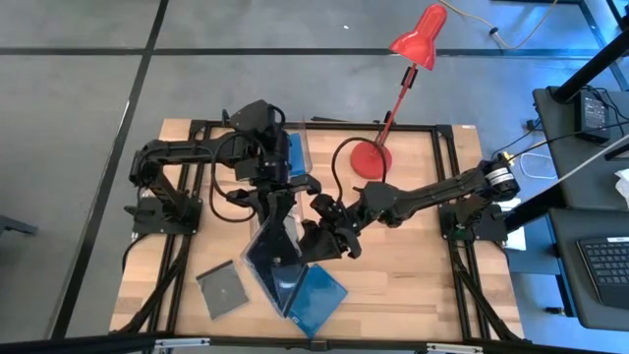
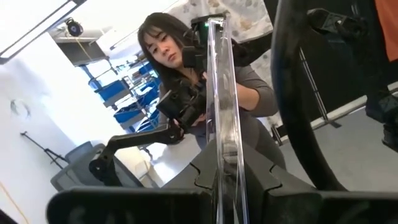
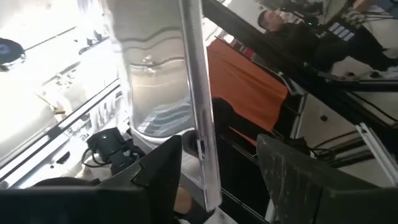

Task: Pick & place jewel cases by type
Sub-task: Put the top black cd case into the bottom transparent bin

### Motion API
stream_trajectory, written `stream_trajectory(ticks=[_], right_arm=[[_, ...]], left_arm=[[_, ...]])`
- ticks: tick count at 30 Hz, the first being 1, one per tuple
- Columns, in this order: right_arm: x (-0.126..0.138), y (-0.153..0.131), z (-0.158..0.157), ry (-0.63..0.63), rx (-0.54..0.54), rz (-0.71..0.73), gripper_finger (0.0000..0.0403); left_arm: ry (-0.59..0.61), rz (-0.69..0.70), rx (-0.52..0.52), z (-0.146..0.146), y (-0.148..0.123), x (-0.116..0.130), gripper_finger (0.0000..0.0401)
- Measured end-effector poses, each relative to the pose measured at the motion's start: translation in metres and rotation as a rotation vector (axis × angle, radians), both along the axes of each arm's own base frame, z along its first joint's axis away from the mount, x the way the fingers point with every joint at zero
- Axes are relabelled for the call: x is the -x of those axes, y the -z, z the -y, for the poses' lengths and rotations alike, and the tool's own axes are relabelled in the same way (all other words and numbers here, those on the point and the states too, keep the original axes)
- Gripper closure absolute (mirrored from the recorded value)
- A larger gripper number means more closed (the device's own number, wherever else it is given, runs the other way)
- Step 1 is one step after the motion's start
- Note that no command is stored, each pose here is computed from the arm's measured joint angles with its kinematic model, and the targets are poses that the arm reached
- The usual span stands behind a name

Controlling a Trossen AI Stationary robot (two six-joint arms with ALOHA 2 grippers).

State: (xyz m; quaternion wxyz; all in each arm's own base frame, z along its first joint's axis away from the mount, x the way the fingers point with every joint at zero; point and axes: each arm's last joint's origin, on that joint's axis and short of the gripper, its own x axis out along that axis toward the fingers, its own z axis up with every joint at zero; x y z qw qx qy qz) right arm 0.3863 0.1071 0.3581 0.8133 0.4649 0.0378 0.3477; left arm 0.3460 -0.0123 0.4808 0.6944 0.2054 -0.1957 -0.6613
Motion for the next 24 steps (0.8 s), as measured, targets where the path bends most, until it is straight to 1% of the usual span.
stream_trajectory(ticks=[3,6,11,15,18,21,24], right_arm=[[0.0010,-0.0031,-0.0001,-0.011,-0.005,0.040,0.0195],[0.0031,-0.0067,-0.0016,-0.029,0.006,0.094,0.0211],[0.0040,-0.0074,-0.0035,-0.034,0.013,0.109,0.0262],[0.0040,-0.0071,-0.0036,-0.041,0.015,0.109,0.0305],[0.0043,-0.0076,-0.0038,-0.049,0.015,0.114,0.0329],[0.0045,-0.0078,-0.0041,-0.053,0.013,0.114,0.0343],[0.0045,-0.0078,-0.0040,-0.053,0.011,0.114,0.0345]], left_arm=[[-0.003,-0.026,0.002,-0.0004,0.0016,-0.0019,0.0372],[-0.003,-0.040,0.003,-0.0005,0.0016,-0.0019,0.0372],[-0.009,-0.041,0.006,-0.0002,0.0019,-0.0027,0.0372],[-0.012,-0.008,0.005,-0.0001,0.0019,-0.0027,0.0372],[-0.033,0.006,0.013,0.0001,0.0016,-0.0033,0.0372],[-0.048,0.009,0.019,0.0005,0.0013,-0.0038,0.0372],[-0.053,0.014,0.021,0.0004,0.0009,-0.0037,0.0372]])
